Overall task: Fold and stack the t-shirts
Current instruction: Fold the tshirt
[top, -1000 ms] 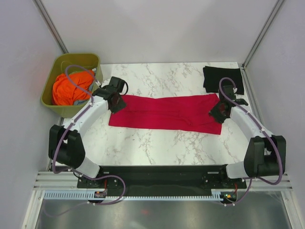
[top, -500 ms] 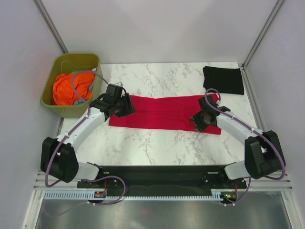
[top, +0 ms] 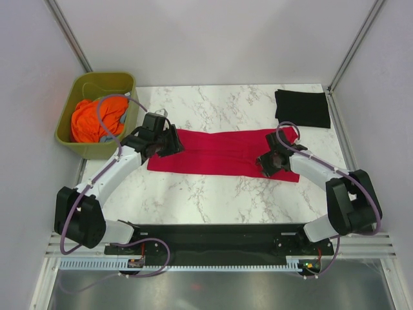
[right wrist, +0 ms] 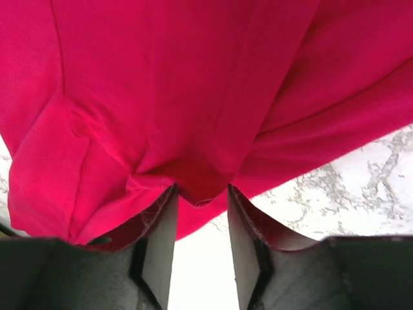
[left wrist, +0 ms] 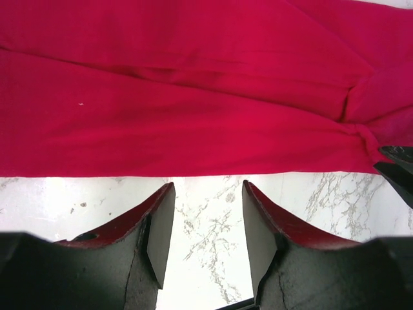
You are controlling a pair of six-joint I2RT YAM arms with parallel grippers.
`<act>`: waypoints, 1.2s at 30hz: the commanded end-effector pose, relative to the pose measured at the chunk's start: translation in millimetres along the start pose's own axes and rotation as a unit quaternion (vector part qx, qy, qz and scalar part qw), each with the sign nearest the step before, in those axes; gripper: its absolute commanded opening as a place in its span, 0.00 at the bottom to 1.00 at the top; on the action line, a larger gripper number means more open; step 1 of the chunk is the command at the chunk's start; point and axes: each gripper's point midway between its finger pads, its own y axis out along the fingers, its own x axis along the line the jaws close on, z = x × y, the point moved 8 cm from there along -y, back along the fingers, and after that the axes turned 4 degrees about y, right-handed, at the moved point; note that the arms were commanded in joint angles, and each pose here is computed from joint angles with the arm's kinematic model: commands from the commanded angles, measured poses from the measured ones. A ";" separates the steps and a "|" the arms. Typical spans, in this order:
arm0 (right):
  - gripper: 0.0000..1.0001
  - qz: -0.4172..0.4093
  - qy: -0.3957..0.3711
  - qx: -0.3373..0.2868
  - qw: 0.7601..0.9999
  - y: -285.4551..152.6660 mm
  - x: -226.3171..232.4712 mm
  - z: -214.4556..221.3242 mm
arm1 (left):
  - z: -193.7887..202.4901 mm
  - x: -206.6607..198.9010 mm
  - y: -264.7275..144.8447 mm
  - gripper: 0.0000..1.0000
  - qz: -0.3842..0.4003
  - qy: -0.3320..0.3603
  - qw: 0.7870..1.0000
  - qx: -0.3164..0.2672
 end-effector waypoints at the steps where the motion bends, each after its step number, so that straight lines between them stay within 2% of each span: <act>1: 0.43 -0.014 0.014 -0.019 1.000 6.6 12.1 -2.7 | -6.8 -4.9 -7.8 0.53 0.021 0.025 0.999 -0.025; 5: 0.28 -0.022 0.000 -0.028 0.999 8.8 19.0 -5.1 | -7.5 -4.6 -8.1 0.52 0.021 0.025 0.999 -0.027; 6: 0.16 -0.026 -0.006 -0.032 0.999 7.6 22.9 -5.9 | -8.0 -5.2 -8.8 0.52 0.021 0.025 0.999 -0.029; 8: 0.00 -0.035 -0.026 -0.051 0.998 4.9 29.2 -10.3 | -8.3 -5.2 -9.6 0.52 0.021 0.027 0.999 -0.031; 12: 0.00 -0.046 -0.096 -0.080 0.991 4.0 45.2 -17.7 | -8.1 -5.5 -8.8 0.52 0.023 0.027 0.999 -0.029; 16: 0.00 -0.034 -0.203 -0.068 0.976 24.4 60.1 -15.6 | -6.8 -5.6 -5.3 0.52 0.022 0.026 0.999 -0.022; 17: 0.00 -0.041 -0.246 -0.069 0.966 25.0 68.9 -15.9 | -6.3 -6.2 -4.4 0.52 0.023 0.026 0.999 -0.021; 20: 0.00 -0.032 -0.312 -0.067 0.947 39.9 78.6 -13.7 | -5.2 -6.7 -3.2 0.51 0.024 0.027 0.999 -0.018; 24: 0.00 -0.015 -0.410 -0.112 0.905 42.5 85.2 -16.4 | -4.5 -7.8 -2.0 0.51 0.022 0.029 0.999 -0.017; 31: 0.04 0.000 -0.461 -0.163 0.872 36.4 96.1 -20.1 | -4.3 -11.4 2.5 0.52 0.018 0.029 0.999 -0.013; 36: 0.13 0.011 -0.478 -0.200 0.855 15.7 112.4 -31.3 | -1.2 -14.1 8.0 0.52 0.020 0.026 0.999 -0.001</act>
